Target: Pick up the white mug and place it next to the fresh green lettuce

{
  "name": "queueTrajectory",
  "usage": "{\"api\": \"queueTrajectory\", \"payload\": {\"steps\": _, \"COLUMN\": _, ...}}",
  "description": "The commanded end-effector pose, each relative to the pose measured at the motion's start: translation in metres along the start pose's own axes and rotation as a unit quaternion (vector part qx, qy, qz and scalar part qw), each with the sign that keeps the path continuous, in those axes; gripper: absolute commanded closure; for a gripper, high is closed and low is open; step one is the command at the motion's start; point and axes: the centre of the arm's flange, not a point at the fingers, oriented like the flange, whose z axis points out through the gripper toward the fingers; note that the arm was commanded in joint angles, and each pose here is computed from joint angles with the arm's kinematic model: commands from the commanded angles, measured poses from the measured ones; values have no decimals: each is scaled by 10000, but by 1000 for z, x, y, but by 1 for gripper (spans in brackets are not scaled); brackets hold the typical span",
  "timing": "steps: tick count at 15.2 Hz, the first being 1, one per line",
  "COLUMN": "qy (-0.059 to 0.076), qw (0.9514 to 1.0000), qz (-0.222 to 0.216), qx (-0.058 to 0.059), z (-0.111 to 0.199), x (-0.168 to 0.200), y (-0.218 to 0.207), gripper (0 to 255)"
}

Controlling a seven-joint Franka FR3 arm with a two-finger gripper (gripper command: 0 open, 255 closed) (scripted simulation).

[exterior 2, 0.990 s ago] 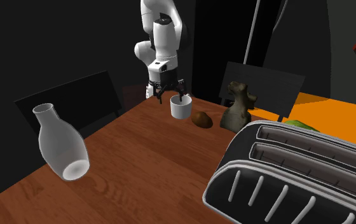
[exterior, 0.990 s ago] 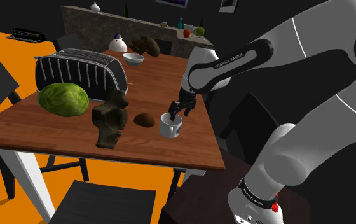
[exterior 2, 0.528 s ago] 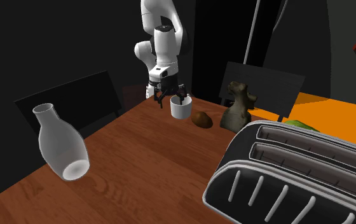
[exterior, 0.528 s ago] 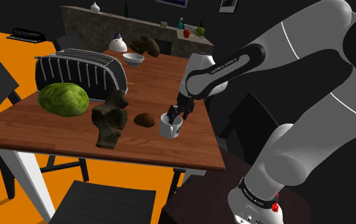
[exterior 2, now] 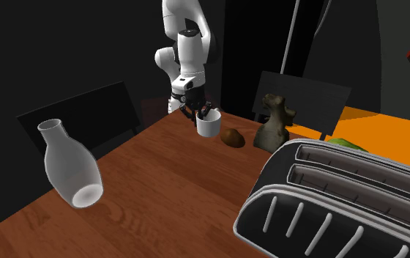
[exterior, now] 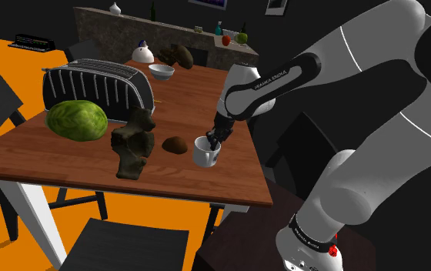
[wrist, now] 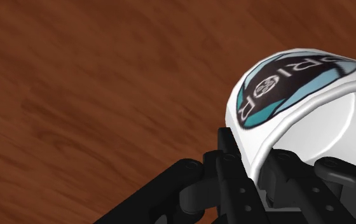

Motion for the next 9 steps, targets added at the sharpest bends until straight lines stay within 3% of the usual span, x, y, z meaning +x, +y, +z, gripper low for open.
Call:
{"api": "queueTrajectory", "payload": {"steps": 1, "qy": -1, "qw": 10000, "qz": 0, "qx": 0, "z": 0, "x": 0, "y": 0, "gripper": 255}}
{"api": "queueTrajectory", "payload": {"steps": 6, "qy": 0, "qw": 10000, "qz": 0, "qx": 0, "z": 0, "x": 0, "y": 0, "gripper": 255}}
{"api": "queueTrajectory", "payload": {"steps": 9, "qy": 0, "qw": 10000, "qz": 0, "qx": 0, "z": -16, "x": 1, "y": -1, "gripper": 255}}
